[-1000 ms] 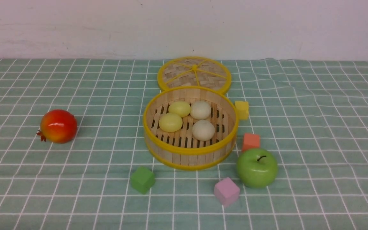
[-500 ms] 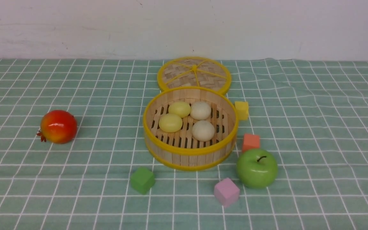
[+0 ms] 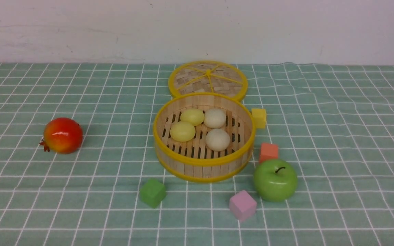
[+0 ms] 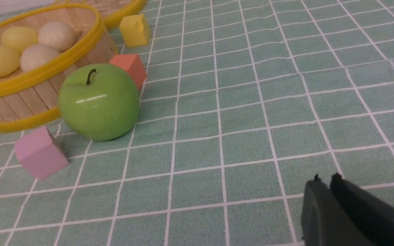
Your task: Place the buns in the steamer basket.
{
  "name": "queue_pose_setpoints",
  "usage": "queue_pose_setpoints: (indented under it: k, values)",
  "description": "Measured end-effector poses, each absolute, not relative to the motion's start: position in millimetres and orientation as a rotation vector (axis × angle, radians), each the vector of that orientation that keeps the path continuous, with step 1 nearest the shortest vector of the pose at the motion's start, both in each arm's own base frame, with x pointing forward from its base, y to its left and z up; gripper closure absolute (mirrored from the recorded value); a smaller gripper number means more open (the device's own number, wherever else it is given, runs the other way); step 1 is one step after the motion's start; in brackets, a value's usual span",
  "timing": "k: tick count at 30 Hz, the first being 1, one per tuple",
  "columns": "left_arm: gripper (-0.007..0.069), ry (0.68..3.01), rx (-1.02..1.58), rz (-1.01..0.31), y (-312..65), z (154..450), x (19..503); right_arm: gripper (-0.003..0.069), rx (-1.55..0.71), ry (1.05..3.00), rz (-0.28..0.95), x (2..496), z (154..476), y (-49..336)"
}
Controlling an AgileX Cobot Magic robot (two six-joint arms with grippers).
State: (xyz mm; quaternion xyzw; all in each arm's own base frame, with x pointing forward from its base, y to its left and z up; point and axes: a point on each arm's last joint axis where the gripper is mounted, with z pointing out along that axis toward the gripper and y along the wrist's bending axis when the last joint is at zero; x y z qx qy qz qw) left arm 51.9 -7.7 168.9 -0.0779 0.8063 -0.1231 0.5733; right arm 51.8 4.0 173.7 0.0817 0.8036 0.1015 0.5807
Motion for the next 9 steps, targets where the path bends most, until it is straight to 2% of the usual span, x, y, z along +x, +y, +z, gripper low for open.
queue_pose_setpoints:
  k: [9]
  values:
    - [0.0611,1.890,-0.183,-0.289,-7.7,168.9,51.9,0.0606,0.191,1.878,0.237,51.8,173.7,4.0]
